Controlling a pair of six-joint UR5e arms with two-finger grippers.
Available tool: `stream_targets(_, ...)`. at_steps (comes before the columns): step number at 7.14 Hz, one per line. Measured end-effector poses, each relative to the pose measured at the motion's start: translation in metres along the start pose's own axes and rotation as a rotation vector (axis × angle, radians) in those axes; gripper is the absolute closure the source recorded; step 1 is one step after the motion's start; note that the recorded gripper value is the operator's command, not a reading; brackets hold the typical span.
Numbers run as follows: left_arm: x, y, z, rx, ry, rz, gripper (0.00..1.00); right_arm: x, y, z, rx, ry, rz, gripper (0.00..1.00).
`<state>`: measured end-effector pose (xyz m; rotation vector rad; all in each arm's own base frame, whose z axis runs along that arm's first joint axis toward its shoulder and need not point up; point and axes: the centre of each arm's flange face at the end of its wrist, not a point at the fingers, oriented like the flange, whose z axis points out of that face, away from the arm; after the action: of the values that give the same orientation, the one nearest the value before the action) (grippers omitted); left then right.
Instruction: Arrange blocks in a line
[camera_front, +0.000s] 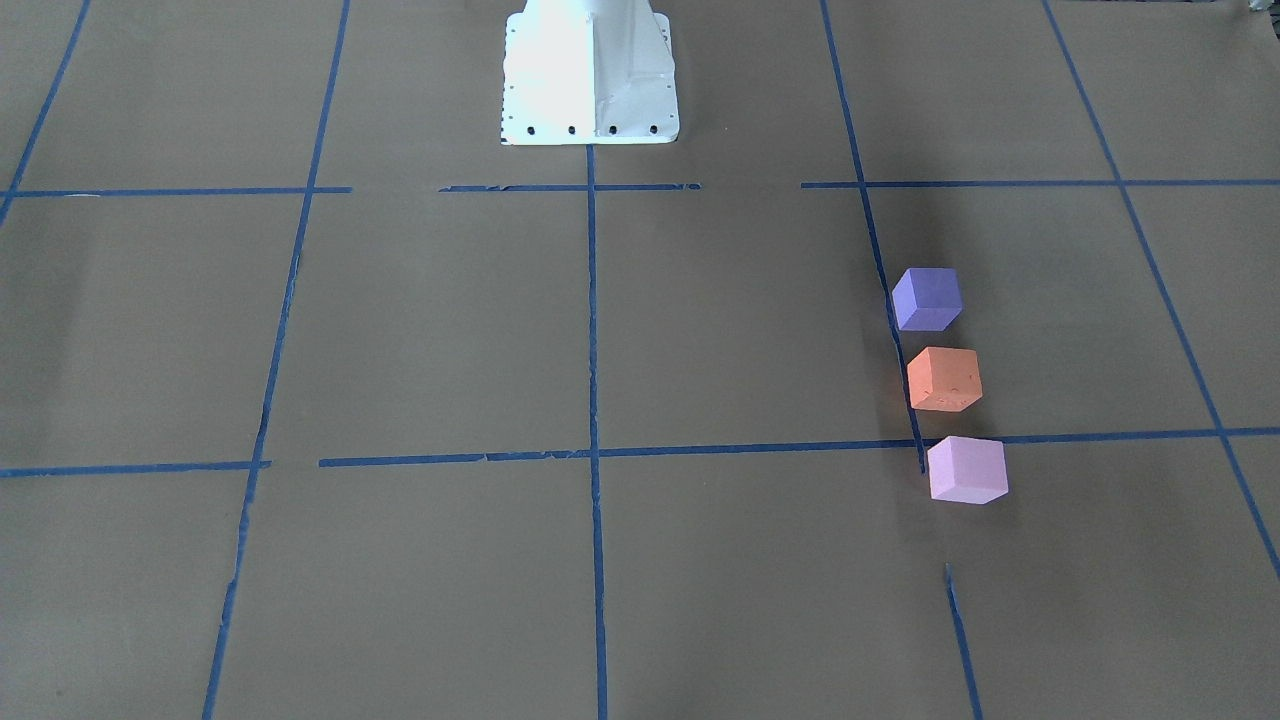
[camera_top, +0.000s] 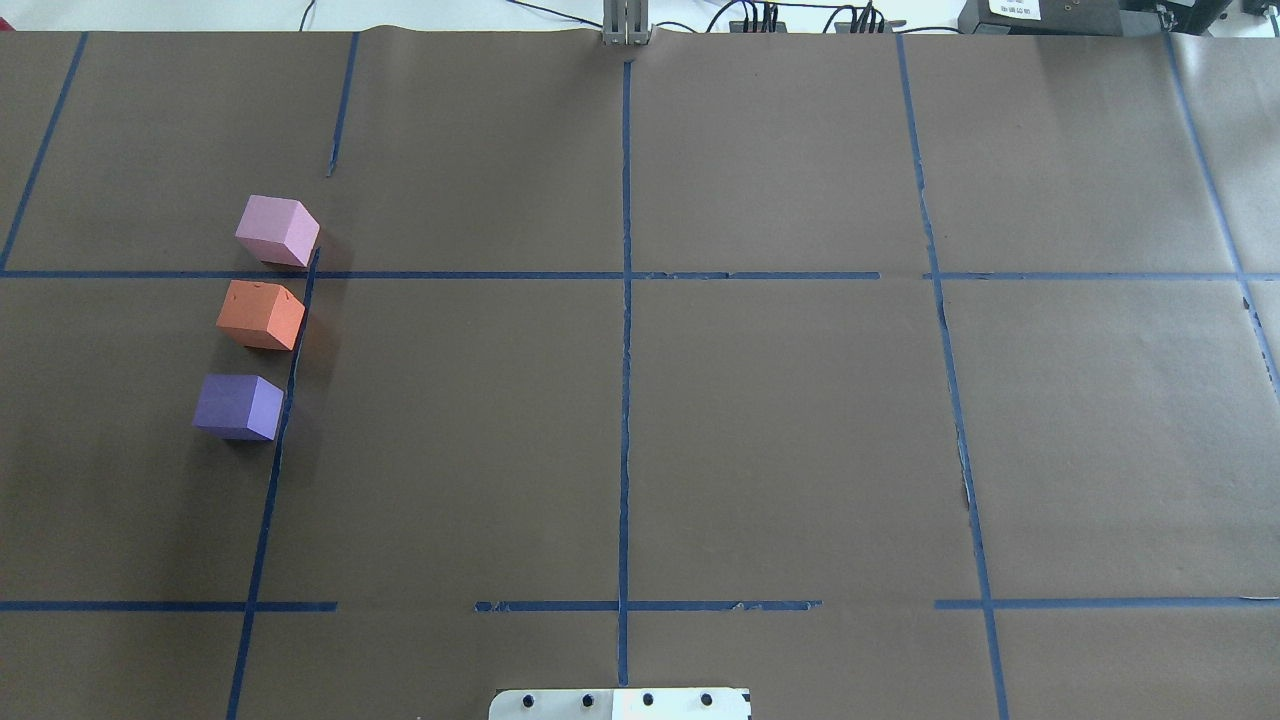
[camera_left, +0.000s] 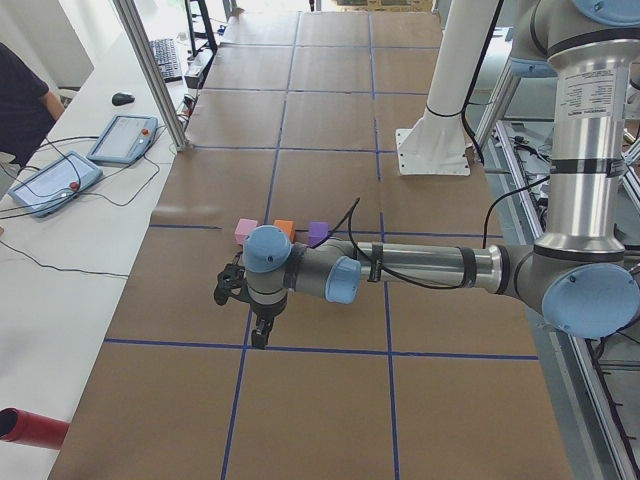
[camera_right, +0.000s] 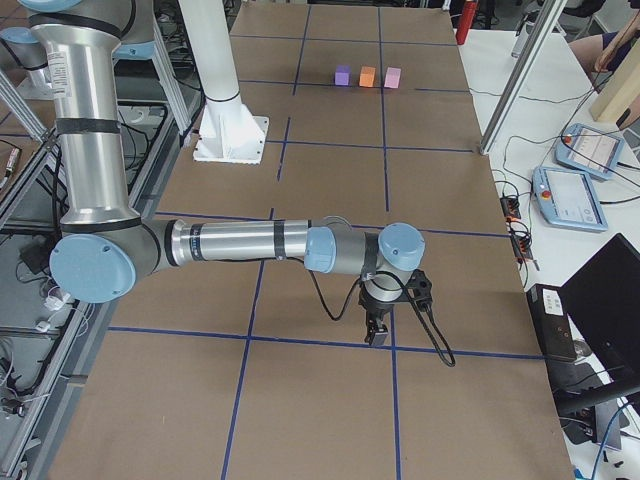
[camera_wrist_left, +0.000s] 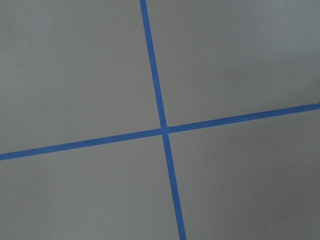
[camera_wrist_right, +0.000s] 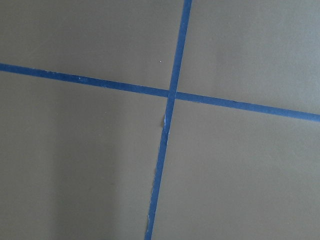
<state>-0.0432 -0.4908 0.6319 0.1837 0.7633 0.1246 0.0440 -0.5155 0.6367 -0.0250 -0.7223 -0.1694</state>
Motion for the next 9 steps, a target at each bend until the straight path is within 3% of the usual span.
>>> stream_targets(3,-0.003,0.012,0.005,-0.008,0.034,-0.003,0.00,0.000,0.000,0.000,0.000,0.000,0.000,0.00)
stream_targets(9,0.001,0.014,-0.001,0.000,0.033,0.005,0.00,0.000,0.000,0.000,0.000,0.000,0.000,0.00)
